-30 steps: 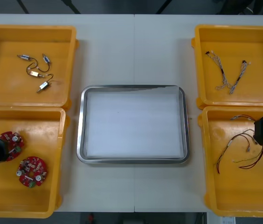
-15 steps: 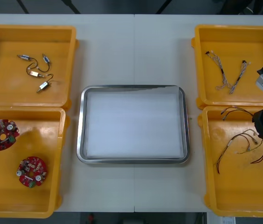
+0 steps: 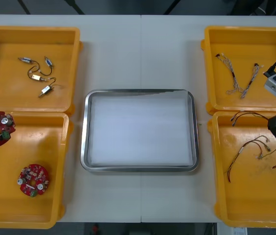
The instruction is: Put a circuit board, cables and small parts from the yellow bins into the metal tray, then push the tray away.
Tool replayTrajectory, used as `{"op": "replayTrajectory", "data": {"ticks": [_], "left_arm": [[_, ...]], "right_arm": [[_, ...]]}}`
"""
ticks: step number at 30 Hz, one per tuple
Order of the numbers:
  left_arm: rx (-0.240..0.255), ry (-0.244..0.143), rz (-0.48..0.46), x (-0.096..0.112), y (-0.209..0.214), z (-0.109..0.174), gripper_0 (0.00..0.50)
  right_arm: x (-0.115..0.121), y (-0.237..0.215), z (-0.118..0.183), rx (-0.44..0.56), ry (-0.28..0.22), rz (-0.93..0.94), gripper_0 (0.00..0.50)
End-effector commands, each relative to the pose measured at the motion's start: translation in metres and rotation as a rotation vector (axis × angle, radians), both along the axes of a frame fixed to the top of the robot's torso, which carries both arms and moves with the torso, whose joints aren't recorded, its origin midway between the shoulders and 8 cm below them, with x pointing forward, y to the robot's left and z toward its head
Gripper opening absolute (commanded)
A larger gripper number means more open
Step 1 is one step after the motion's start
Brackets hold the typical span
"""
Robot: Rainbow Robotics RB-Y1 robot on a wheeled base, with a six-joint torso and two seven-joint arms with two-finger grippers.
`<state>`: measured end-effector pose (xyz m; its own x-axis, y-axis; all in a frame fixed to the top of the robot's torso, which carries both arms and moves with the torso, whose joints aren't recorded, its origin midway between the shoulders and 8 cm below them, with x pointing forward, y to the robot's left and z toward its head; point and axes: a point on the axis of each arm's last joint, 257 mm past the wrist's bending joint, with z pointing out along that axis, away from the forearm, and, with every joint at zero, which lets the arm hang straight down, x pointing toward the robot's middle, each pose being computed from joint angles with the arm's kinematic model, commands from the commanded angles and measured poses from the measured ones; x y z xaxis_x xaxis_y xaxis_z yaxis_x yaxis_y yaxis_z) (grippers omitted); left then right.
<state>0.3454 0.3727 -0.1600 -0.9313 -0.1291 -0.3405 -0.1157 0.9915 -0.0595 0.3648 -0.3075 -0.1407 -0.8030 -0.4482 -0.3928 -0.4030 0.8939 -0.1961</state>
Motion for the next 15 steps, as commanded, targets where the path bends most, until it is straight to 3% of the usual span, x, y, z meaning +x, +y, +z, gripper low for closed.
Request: {"op": "replayTrajectory", "data": {"ticks": [1,7,9,15], "left_arm": [[-0.056,-0.051,0.012,0.01,-0.036,0.028,0.0],[-0.127,-0.058,0.062,0.018,-0.075,0.028,0.0],[-0.156,-0.058,0.121,0.021,-0.091,0.027,0.0],[-0.162,-0.074,0.192,0.033,-0.131,0.019,0.0]], "right_arm": [[0.006,-0.007,0.025,-0.035,-0.06,0.004,0.0],[0.006,-0.007,0.025,-0.035,-0.06,0.004,0.0],[0.006,-0.007,0.025,-0.035,-0.06,0.004,0.0],[0.006,-0.007,0.025,-0.035,-0.06,0.004,0.0]]}}
